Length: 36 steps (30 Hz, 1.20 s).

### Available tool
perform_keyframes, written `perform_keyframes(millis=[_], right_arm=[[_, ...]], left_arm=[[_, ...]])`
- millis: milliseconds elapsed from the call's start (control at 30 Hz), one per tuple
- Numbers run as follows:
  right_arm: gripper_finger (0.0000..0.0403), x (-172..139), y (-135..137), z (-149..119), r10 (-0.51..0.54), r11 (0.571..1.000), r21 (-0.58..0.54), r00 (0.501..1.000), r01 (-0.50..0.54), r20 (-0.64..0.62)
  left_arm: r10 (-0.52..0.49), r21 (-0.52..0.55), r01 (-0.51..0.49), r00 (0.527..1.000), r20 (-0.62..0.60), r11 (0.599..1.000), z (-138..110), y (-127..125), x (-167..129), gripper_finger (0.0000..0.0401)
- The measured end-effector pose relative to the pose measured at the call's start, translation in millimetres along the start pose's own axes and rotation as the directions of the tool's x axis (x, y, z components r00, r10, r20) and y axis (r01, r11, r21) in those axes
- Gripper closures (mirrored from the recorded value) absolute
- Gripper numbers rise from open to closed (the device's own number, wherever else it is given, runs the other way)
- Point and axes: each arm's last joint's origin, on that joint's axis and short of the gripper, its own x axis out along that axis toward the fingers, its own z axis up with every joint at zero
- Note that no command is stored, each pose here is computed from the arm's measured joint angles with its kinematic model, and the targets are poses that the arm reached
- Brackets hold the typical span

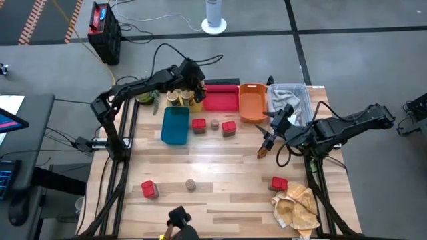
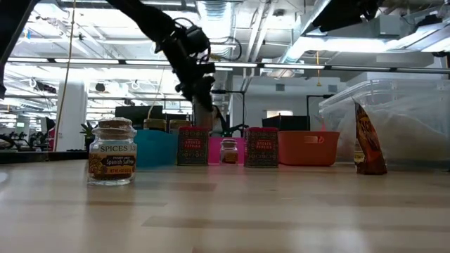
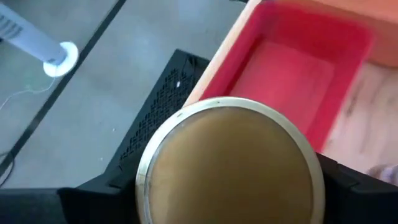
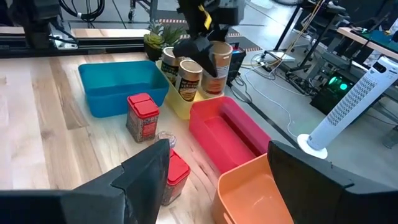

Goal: Sort spices by type
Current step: Put the golden seasoning bottle into the yellow bin

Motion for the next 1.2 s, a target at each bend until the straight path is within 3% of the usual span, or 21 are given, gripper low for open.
perform_keyframes(millis=[400,667,1200], right_arm=[[0.0099,4,5,-1,-0.002,1.000,-0.011,1.000,0.002,-0.008],[0.0099,4,5,0,0.000,1.000,-0.010,1.000,0.000,-0.001],[0.0099,4,5,0,0.000,1.000,-0.011,1.000,0.000,0.001]], left_arm=[[0.037,-0.066,-0.042,0.996,-0.083,0.997,-32,17,18,0.0128],[-0.056,-0.083,0.047,0.992,-0.116,0.995,-47,11,24,0.0115],[-0.069,-0.096,0.058,0.991,-0.117,0.994,-49,9,26,0.0110]])
